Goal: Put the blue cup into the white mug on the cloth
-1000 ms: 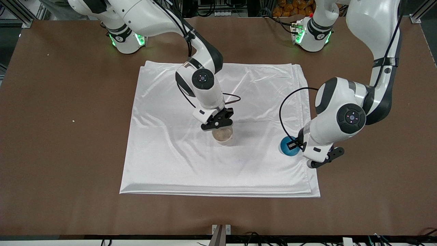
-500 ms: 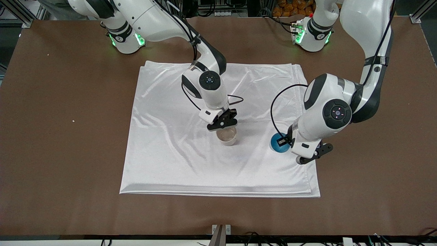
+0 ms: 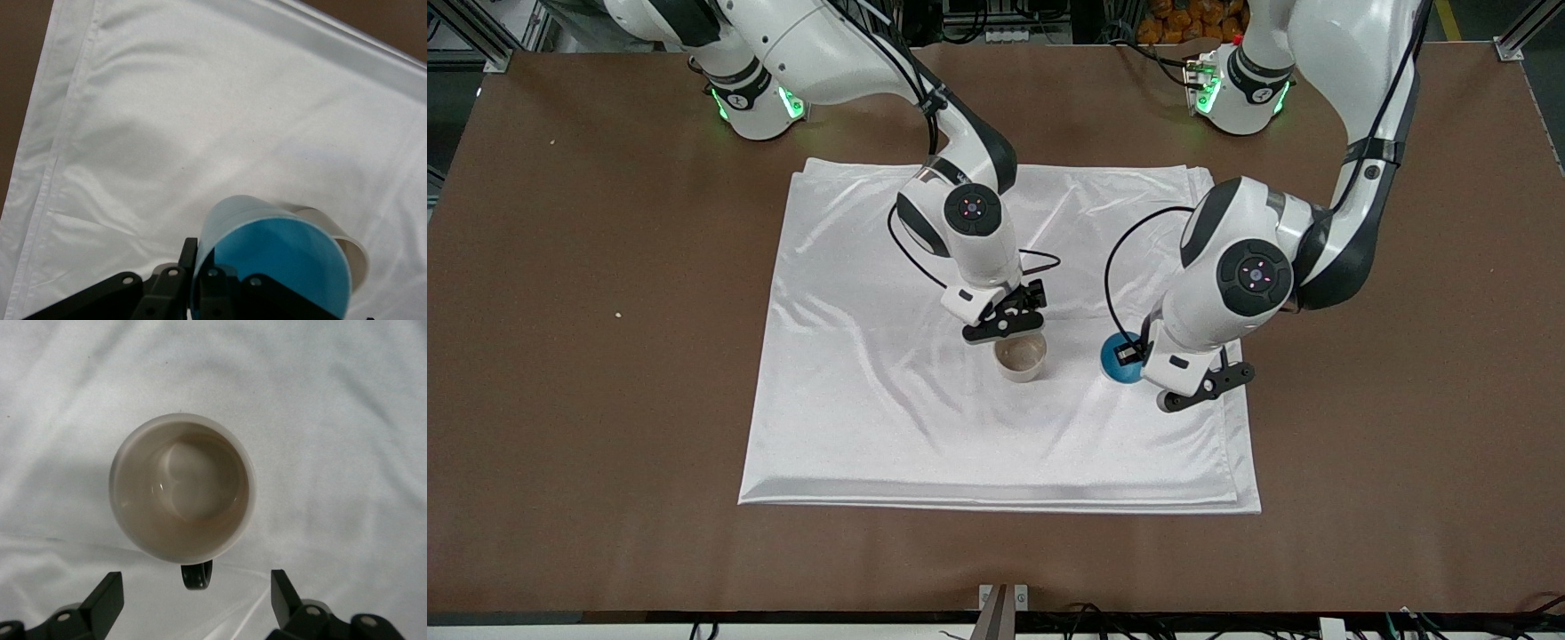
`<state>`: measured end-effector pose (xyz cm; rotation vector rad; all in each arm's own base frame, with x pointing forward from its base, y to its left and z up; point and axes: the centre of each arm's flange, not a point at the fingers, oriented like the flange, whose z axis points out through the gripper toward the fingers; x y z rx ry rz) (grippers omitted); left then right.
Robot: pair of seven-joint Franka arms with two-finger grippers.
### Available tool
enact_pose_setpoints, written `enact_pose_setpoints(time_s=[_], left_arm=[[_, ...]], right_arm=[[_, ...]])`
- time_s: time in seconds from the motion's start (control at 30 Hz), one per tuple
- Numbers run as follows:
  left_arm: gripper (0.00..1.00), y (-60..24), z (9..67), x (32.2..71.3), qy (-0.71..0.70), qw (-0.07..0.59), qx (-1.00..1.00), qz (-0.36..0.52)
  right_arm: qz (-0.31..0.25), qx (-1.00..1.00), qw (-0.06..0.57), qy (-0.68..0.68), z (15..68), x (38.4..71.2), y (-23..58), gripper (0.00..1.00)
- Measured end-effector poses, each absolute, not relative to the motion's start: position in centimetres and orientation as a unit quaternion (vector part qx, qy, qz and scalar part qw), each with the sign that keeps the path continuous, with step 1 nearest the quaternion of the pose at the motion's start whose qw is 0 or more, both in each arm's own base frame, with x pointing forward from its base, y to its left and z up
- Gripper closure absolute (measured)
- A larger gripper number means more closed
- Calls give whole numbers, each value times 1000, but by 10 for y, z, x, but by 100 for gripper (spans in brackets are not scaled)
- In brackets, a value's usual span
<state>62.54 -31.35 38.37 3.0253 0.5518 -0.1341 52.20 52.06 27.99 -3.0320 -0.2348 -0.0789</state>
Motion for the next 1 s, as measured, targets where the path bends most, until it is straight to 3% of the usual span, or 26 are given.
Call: enact_pose_setpoints(time_s=[0.3, 0.7, 1.0], left_arm=[[95, -357, 377, 603, 162, 29, 985, -47], [95, -422, 356, 574, 160, 42, 986, -32], [95, -439, 339, 573, 170, 64, 983, -13]], right_arm=[[-19, -997, 37, -70, 375, 527, 505, 0], [-18, -999, 24, -19, 522, 537, 413, 0], [-1, -1000, 0, -14, 572, 546, 334, 0]])
